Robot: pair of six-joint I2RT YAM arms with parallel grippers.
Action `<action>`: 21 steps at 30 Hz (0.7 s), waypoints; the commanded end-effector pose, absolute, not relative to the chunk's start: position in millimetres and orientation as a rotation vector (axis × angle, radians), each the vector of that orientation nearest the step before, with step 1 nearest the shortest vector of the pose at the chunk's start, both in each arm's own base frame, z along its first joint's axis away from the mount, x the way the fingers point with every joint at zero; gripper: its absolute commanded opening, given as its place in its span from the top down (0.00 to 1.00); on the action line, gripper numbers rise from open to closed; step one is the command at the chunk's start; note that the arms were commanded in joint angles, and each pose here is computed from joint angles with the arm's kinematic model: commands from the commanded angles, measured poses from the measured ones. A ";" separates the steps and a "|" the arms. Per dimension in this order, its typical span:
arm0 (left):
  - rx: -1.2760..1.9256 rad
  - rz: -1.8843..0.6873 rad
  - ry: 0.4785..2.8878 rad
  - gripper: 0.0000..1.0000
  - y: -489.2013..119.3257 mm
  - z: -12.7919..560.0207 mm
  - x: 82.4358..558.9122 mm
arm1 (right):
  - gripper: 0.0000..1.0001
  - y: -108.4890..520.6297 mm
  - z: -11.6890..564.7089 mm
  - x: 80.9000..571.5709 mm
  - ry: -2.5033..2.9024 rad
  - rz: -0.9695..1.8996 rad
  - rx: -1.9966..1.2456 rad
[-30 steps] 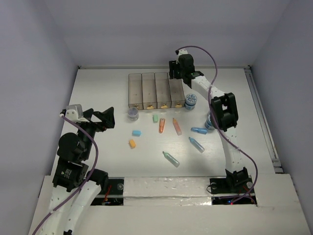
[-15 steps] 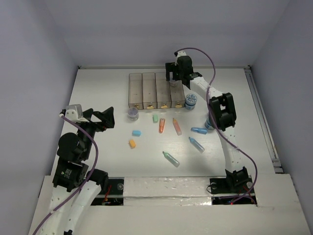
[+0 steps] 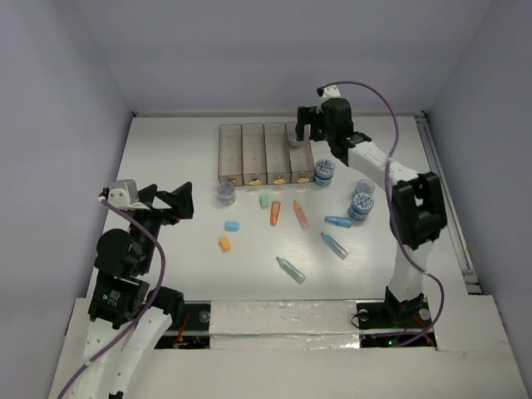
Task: Sort the stationery into containers
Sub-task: Pick up the stationery from the center of the board.
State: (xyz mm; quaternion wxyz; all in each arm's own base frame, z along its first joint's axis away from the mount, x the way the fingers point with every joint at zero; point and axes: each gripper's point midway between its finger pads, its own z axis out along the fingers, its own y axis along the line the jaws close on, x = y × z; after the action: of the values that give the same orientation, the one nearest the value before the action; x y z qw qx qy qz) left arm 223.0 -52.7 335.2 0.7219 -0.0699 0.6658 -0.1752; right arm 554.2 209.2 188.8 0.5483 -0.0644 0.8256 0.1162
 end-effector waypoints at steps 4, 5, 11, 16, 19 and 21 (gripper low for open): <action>-0.144 -0.418 1.376 0.01 -52.8 363.2 214.4 | 0.03 164.7 183.6 484.5 2.004 0.193 -0.057; -0.137 -0.424 1.381 0.01 -55.0 362.2 215.0 | 0.03 161.2 181.1 476.5 2.011 0.193 -0.044; -0.124 -0.435 1.389 0.01 -58.9 361.1 215.9 | 0.05 142.8 156.5 444.0 2.134 0.131 -0.082; -0.132 -0.429 1.391 0.01 -57.2 359.8 215.5 | 0.04 145.4 123.8 445.7 2.234 0.134 -0.099; -0.131 -0.432 1.395 0.01 -58.0 359.2 216.1 | 0.05 149.8 122.4 452.1 2.234 0.147 -0.105; -0.127 -0.430 1.396 0.01 -58.2 358.8 216.4 | 0.08 150.9 120.7 456.2 2.238 0.142 -0.108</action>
State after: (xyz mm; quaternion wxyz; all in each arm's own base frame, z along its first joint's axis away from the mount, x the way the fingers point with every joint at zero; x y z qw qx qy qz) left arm 218.8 -56.9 338.2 0.7241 -0.0621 0.6613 -0.1856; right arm 441.9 147.4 102.6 0.4168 -0.0435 0.9066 0.0501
